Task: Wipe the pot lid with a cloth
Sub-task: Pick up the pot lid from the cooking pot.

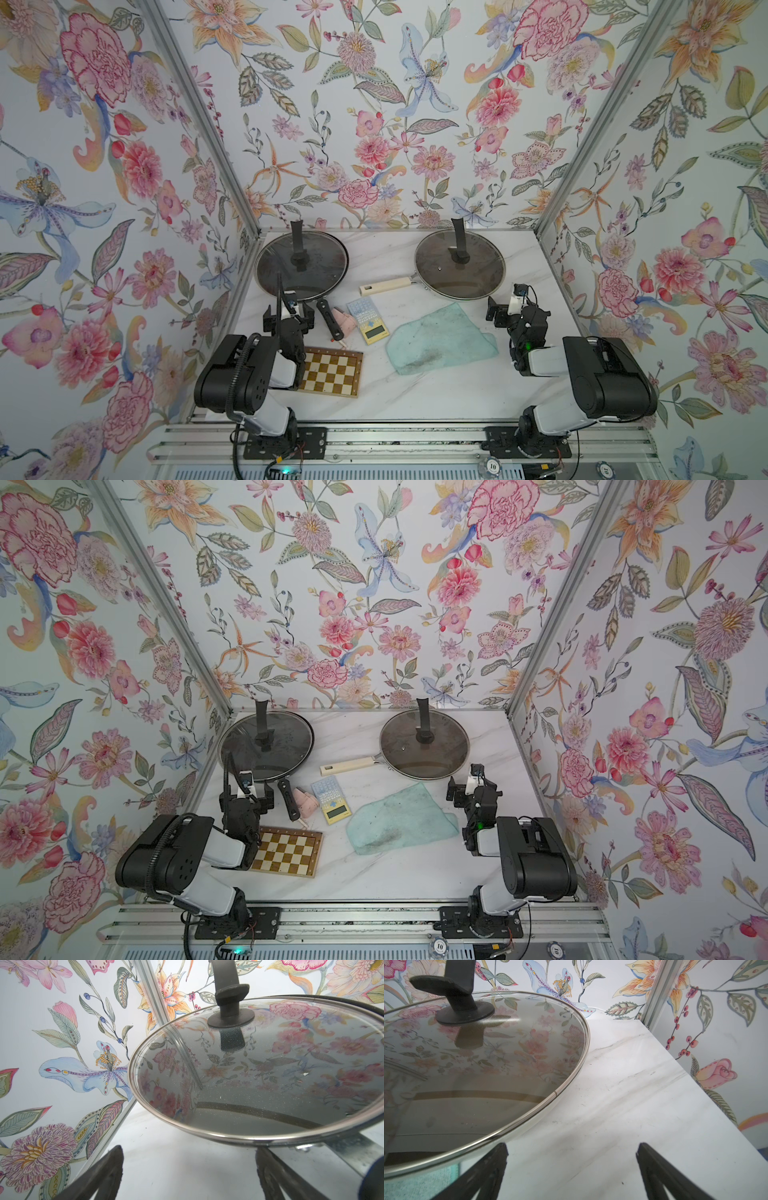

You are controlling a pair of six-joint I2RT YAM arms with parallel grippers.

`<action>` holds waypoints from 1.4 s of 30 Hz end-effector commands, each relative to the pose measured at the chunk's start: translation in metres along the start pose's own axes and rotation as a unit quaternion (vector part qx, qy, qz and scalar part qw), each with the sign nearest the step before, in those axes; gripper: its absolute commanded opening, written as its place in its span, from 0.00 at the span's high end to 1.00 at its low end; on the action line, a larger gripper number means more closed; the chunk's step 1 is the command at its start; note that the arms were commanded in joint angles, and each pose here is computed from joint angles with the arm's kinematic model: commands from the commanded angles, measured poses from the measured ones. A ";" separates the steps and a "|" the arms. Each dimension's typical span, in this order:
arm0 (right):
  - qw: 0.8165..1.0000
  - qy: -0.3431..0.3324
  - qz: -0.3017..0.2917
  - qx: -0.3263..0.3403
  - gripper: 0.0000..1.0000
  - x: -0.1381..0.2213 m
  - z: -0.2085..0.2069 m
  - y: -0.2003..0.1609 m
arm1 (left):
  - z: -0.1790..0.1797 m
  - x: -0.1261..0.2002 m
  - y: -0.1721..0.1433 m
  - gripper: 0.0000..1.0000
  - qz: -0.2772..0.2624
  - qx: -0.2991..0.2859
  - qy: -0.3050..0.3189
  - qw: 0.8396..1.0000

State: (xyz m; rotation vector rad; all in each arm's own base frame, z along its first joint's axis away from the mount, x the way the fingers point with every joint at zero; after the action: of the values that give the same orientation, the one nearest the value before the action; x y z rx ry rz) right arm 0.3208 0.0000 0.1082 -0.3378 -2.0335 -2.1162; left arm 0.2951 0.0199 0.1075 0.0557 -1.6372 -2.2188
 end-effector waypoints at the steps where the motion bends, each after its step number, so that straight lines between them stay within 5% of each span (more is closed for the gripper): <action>1: 1.000 0.002 -0.028 0.005 0.01 -0.004 0.003 0.013 | 0.004 -0.005 0.038 0.01 -0.082 0.037 0.009 0.996; 8: 0.999 -0.019 -0.029 -0.002 0.01 -0.001 -0.001 0.025 | 0.019 0.021 0.054 0.01 -0.113 0.052 0.031 0.992; 13: 0.999 -0.018 0.004 -0.029 0.01 0.003 -0.001 0.072 | 0.039 0.040 0.101 0.01 -0.151 0.078 0.032 0.985; 18: 0.994 0.025 0.033 -0.099 0.01 0.023 0.018 0.111 | 0.053 0.052 0.145 0.01 -0.106 0.081 0.007 0.991; 21: 0.984 0.054 0.056 -0.158 0.01 0.038 0.039 0.121 | 0.056 0.060 0.167 0.01 -0.081 0.140 -0.027 0.986; 25: 0.961 0.116 0.076 -0.239 0.01 0.056 0.083 0.131 | 0.041 0.060 0.197 0.01 -0.041 0.262 -0.111 0.958; 29: 0.933 0.186 0.102 -0.290 0.01 0.070 0.136 0.144 | 0.000 0.057 0.227 0.01 0.007 0.325 -0.208 0.923; 32: 0.921 0.234 0.116 -0.290 0.01 0.087 0.178 0.159 | -0.040 0.068 0.254 0.01 0.009 0.339 -0.272 0.901; 35: 0.928 0.242 0.113 -0.259 0.01 0.105 0.210 0.175 | -0.073 0.083 0.271 0.00 0.007 0.347 -0.311 0.885; 39: 0.905 0.319 0.068 -0.272 0.01 0.122 0.231 0.188 | -0.105 0.101 0.291 0.00 0.004 0.287 -0.346 0.893; 40: 0.899 0.330 0.064 -0.279 0.01 0.123 0.231 0.189 | -0.111 0.103 0.295 0.01 -0.005 0.280 -0.367 0.887; 42: 0.905 0.280 0.096 -0.305 0.01 0.117 0.219 0.180 | -0.128 0.109 0.300 0.01 -0.038 0.289 -0.439 0.850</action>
State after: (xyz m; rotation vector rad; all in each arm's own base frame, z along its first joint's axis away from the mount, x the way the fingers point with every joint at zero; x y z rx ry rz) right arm 0.2649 0.2266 0.3290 0.1063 -1.0211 -2.2380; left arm 0.3106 -0.1909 0.3539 -0.7388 -2.6514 -1.7435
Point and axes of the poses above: each gripper's point midway between its finger pads, its own x axis back along the fingers, its own z axis along the line the jaws close on, y = z × x, the point moved 6 cm from there along x, back along the fingers, and after that the axes turned 4 degrees about -x, right-handed, at the moved point
